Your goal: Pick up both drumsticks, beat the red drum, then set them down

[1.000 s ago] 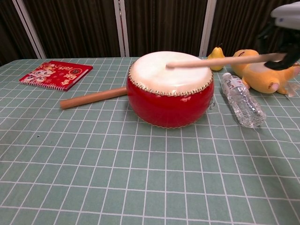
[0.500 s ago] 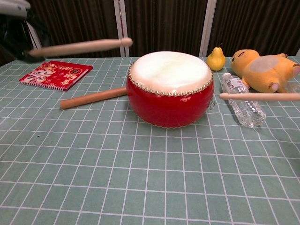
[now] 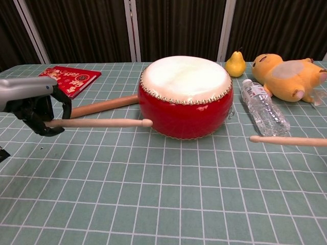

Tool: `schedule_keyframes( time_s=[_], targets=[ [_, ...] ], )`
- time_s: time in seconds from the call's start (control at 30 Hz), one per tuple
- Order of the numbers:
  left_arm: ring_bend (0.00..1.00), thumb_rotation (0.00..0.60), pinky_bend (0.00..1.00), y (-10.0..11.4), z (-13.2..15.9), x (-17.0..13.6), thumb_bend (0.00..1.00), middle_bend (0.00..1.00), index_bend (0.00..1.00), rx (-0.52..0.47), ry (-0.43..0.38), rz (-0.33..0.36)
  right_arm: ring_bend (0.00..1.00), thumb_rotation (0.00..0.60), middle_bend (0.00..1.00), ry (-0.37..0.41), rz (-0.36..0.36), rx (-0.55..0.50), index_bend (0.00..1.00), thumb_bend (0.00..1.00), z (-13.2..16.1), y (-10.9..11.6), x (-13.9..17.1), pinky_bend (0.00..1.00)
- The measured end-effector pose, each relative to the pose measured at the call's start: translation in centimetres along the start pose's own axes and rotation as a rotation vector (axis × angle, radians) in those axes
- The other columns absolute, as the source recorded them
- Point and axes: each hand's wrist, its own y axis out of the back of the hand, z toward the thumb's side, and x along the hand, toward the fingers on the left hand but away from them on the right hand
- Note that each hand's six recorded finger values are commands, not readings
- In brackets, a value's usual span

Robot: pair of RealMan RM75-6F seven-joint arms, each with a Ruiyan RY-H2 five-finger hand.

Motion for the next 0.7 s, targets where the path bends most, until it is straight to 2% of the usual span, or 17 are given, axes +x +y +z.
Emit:
schedule_keyframes(
  time_s=[0.1,0.2,0.33,0.5,0.7],
  targets=[
    [1.00,0.600,1.00,-1.0,0.3,0.7,0.54,1.00,0.68,0.042,0.009,-0.009,1.00,0.600,1.00,-0.001,-0.013,-0.010,0.94,0.85,-0.2,0.0,-0.2,1.00],
    [1.00,0.600,1.00,-1.8,0.7,1.3,0.47,1.00,0.59,0.080,0.015,-0.023,1.00,0.600,1.00,-0.002,-0.011,-0.005,0.87,0.76,-0.6,-0.3,-0.4,1.00],
    [1.00,0.600,1.00,-2.9,1.1,2.0,0.40,1.00,0.56,0.123,0.019,-0.040,1.00,0.600,1.00,-0.004,0.021,0.016,0.83,0.72,-0.9,-1.1,-0.4,1.00],
    [1.00,0.600,1.00,-3.8,1.6,2.3,0.38,1.00,0.53,0.131,0.023,-0.061,1.00,0.600,1.00,-0.008,0.056,0.034,0.76,0.67,-1.0,-1.8,-0.4,1.00],
    [0.98,0.600,1.00,-4.3,1.4,2.7,0.23,1.00,0.41,0.134,0.042,-0.060,1.00,0.600,1.00,-0.022,0.109,0.064,0.51,0.47,-1.4,-3.1,-0.4,0.97]
  ],
)
